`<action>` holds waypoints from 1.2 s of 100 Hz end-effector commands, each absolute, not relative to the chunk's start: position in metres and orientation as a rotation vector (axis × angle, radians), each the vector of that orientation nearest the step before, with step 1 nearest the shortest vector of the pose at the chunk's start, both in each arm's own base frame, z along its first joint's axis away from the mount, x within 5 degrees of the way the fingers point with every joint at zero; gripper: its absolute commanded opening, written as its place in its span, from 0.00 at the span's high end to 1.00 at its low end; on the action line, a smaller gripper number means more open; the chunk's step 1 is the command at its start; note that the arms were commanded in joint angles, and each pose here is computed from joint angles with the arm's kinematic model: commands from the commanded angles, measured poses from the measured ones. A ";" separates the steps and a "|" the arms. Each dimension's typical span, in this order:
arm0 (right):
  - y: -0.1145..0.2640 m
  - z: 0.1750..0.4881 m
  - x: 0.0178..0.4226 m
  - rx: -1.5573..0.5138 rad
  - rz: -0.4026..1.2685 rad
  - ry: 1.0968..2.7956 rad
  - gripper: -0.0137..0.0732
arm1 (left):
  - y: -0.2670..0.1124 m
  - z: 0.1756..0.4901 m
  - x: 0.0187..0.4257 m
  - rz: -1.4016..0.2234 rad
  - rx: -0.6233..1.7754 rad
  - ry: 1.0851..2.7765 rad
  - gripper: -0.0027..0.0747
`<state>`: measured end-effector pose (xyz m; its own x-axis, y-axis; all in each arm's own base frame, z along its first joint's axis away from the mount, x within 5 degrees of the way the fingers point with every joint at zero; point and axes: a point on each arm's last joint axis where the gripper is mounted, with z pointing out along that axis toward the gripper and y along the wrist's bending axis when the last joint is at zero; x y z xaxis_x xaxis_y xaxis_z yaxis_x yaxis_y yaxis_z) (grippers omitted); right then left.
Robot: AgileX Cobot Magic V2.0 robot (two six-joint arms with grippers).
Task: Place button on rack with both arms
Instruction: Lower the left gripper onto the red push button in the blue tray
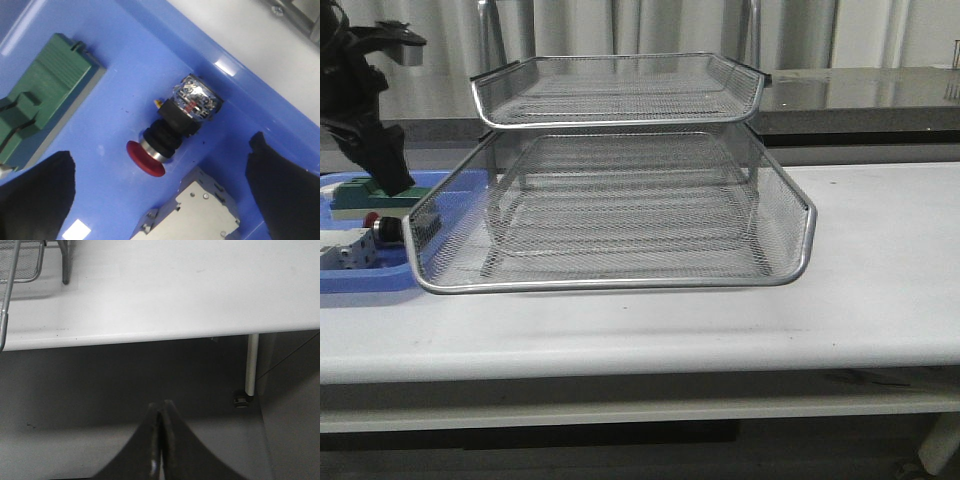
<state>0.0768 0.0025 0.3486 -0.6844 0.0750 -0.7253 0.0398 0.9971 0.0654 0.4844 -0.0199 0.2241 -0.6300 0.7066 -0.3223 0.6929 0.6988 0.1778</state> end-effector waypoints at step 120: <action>0.001 0.362 0.079 0.072 0.040 2.240 0.92 | -0.028 0.187 0.509 0.142 1.185 2.429 0.16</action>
